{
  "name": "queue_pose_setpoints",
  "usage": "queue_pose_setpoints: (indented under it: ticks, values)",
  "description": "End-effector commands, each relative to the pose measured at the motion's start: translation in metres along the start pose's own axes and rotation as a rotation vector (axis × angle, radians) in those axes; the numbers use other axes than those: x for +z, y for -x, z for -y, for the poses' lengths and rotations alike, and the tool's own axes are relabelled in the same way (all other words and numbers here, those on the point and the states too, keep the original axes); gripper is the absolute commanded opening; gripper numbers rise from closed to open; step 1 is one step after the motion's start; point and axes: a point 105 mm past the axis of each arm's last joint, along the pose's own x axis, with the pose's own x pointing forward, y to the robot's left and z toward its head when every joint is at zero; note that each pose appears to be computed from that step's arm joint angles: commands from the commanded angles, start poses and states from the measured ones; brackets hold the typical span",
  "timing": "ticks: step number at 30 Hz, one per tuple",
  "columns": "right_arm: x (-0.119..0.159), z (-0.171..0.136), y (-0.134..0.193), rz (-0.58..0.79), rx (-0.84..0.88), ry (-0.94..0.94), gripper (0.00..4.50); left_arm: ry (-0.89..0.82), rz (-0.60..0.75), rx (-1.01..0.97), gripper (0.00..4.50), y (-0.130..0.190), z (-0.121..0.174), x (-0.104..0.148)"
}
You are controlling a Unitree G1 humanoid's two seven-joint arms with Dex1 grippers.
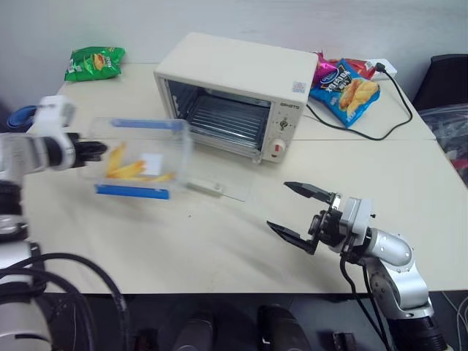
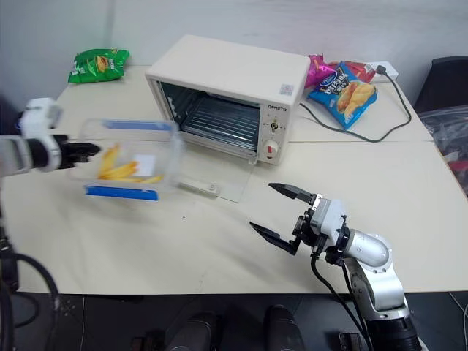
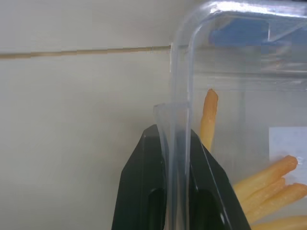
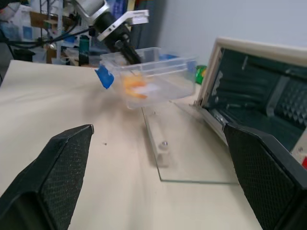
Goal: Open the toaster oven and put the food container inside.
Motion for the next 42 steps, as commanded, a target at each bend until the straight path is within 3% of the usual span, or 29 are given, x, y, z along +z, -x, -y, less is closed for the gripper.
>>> queue_pose_setpoints:
  ticks: [1,5,8,13,18,21,24,27,30,32,35,42]
  values:
    - [0.013,-0.001,-0.001,0.029,-0.022,0.041,4.5,-0.073,0.046,-0.011,0.0,-0.006,0.012,0.023]
    - [0.012,-0.005,-0.002,0.024,-0.046,0.033,4.5,-0.128,0.055,-0.016,0.0,-0.03,0.025,0.029]
    - [0.011,-0.009,-0.001,0.018,-0.063,0.027,4.5,-0.194,0.072,-0.001,0.97,-0.04,0.031,0.037]
    - [0.01,-0.015,0.003,-0.004,-0.094,0.009,4.5,-0.143,0.142,-0.025,2.4,-0.034,0.029,0.052]
    - [0.013,-0.017,0.001,-0.035,-0.106,-0.06,4.5,-0.079,0.249,-0.194,2.4,-0.002,0.023,0.058]
    - [0.007,-0.02,-0.004,-0.103,-0.077,-0.111,4.5,-0.158,0.3,-0.256,2.4,0.025,0.012,0.052]
    - [-0.021,-0.016,-0.009,-0.301,-0.068,-0.133,3.94,-0.443,0.309,-0.31,1.88,0.047,0.004,0.022]
    - [-0.034,-0.012,-0.025,-0.362,-0.054,-0.135,2.9,-0.604,0.268,-0.431,0.89,0.045,0.012,-0.02]
    - [-0.044,-0.012,-0.047,-0.387,-0.018,-0.132,1.87,-0.647,0.251,-0.588,0.0,0.041,0.026,-0.059]
    - [-0.049,-0.015,-0.067,-0.396,0.022,-0.155,1.19,-0.615,0.258,-0.618,0.0,0.027,0.037,-0.071]
    - [-0.05,-0.011,-0.094,-0.39,0.036,-0.143,0.15,-0.587,0.324,-0.637,0.0,0.009,0.059,-0.073]
    - [-0.031,0.03,-0.137,-0.301,-0.118,-0.091,0.07,-0.459,0.551,-0.512,0.0,-0.021,0.082,-0.034]
